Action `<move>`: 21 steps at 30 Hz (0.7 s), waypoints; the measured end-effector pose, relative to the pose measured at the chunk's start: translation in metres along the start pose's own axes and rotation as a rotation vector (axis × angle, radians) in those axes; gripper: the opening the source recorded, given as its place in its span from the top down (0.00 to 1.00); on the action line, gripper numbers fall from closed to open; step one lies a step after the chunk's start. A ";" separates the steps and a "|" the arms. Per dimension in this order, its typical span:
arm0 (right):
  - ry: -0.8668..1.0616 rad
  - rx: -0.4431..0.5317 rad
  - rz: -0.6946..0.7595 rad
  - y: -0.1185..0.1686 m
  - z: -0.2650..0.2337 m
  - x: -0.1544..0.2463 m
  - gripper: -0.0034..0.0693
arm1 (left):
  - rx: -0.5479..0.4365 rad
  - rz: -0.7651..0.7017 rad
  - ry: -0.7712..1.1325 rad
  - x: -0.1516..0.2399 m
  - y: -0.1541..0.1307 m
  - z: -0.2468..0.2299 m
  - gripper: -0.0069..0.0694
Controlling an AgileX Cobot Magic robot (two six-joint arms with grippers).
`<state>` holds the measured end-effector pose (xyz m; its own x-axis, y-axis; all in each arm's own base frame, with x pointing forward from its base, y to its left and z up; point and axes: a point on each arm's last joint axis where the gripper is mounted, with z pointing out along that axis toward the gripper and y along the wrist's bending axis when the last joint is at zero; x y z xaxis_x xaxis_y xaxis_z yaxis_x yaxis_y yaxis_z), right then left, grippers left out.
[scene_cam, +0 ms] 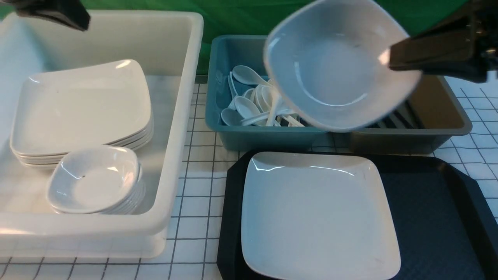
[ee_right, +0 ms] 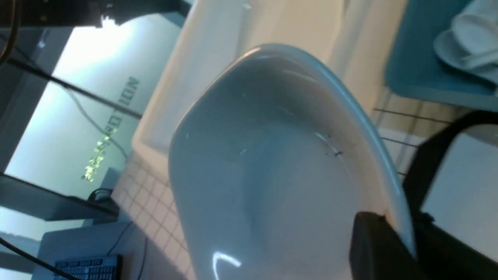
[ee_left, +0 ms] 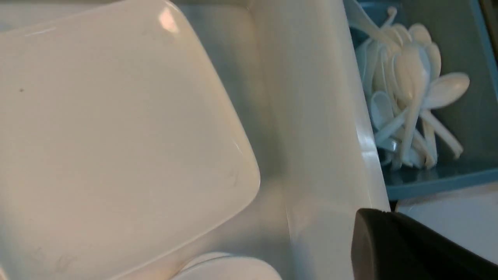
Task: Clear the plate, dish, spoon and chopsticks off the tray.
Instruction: Use the right arm to put the small plate into the large storage box on the left
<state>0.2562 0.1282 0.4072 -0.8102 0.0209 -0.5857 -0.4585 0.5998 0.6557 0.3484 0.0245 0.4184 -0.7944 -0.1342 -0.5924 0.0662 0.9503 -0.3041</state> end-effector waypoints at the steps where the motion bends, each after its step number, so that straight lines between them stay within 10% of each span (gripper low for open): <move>1: 0.001 -0.010 -0.008 0.004 0.005 0.001 0.83 | -0.002 -0.012 -0.007 0.000 0.004 -0.002 0.91; 21: 0.002 -0.099 -0.114 0.052 0.294 0.030 0.83 | 0.082 -0.162 -0.096 -0.006 0.038 -0.022 0.91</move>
<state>0.3151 0.3952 0.2839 -0.7516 -0.0442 -0.6582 -0.5812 0.5163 0.6290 0.3419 0.0679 0.4269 -0.7379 -0.3129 -0.5979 -0.0055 0.8887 -0.4584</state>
